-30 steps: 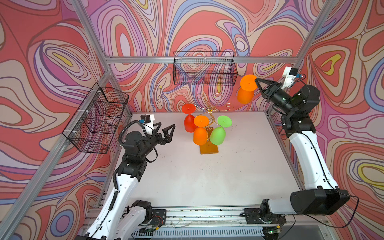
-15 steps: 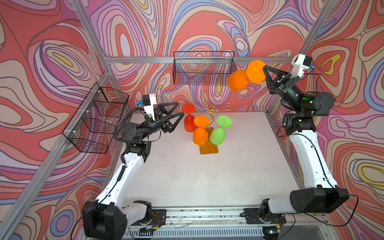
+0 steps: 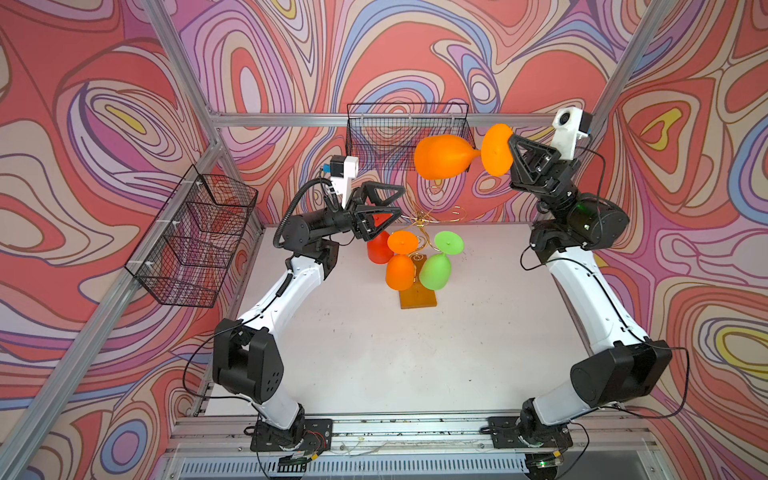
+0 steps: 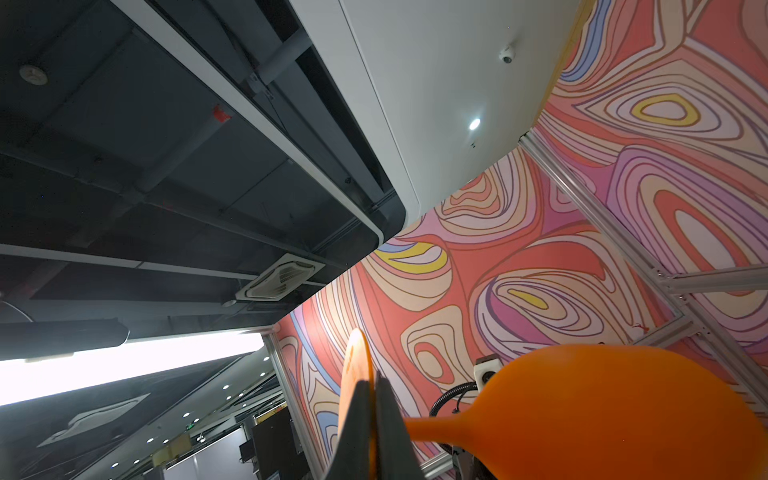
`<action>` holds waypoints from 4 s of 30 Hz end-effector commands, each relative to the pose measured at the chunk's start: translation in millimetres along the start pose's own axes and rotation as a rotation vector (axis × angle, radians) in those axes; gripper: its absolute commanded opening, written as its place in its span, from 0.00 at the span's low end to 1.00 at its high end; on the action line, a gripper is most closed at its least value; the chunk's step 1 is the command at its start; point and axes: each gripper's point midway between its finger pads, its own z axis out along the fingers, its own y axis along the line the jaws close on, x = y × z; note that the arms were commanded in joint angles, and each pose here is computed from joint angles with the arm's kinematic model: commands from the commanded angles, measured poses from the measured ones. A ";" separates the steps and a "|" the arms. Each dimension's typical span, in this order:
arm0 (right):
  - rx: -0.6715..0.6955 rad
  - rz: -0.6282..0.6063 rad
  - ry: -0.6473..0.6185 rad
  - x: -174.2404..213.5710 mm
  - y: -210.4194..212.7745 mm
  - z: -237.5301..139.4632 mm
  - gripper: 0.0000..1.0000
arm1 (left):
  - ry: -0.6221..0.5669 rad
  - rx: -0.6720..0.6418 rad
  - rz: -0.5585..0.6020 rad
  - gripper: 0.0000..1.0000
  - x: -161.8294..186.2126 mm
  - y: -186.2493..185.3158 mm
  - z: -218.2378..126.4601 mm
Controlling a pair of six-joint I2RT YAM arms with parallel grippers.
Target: Take the wine glass off the wine glass rack
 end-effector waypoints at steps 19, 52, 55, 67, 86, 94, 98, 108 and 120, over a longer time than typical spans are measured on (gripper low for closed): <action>-0.126 0.058 0.007 16.2 4.5 -0.6 0.00 | -0.056 0.050 0.096 0.79 -15.6 38.4 15.4; -0.108 0.139 -0.036 13.4 -53.3 -16.6 0.00 | -0.032 0.110 0.187 0.37 -22.3 -4.5 24.4; -0.103 0.147 -0.045 12.8 -57.8 -18.2 0.00 | -0.033 0.110 0.190 0.28 -22.5 -6.5 24.2; -0.072 0.180 -0.067 12.0 -72.3 -26.6 0.07 | -0.050 0.083 0.209 0.00 -18.9 -8.9 18.3; 0.152 0.061 -0.115 -11.9 -97.5 -63.4 0.77 | 0.025 0.138 0.301 0.00 -22.3 -70.5 10.6; 0.667 -0.255 -0.042 -3.4 -102.2 -80.5 0.77 | 0.133 -0.073 0.306 0.00 -16.5 -71.5 6.6; 0.846 -0.415 -0.062 -4.8 -76.7 -98.5 0.77 | 0.249 -0.247 0.320 0.00 -5.0 -75.9 1.7; 1.125 -0.441 -0.044 16.1 -81.2 -153.2 0.76 | 0.586 -0.469 0.205 0.00 68.1 -82.3 -9.5; 1.502 -0.455 -0.060 18.7 -98.5 -226.5 0.75 | 1.157 -0.482 0.173 0.00 194.7 -97.4 -21.6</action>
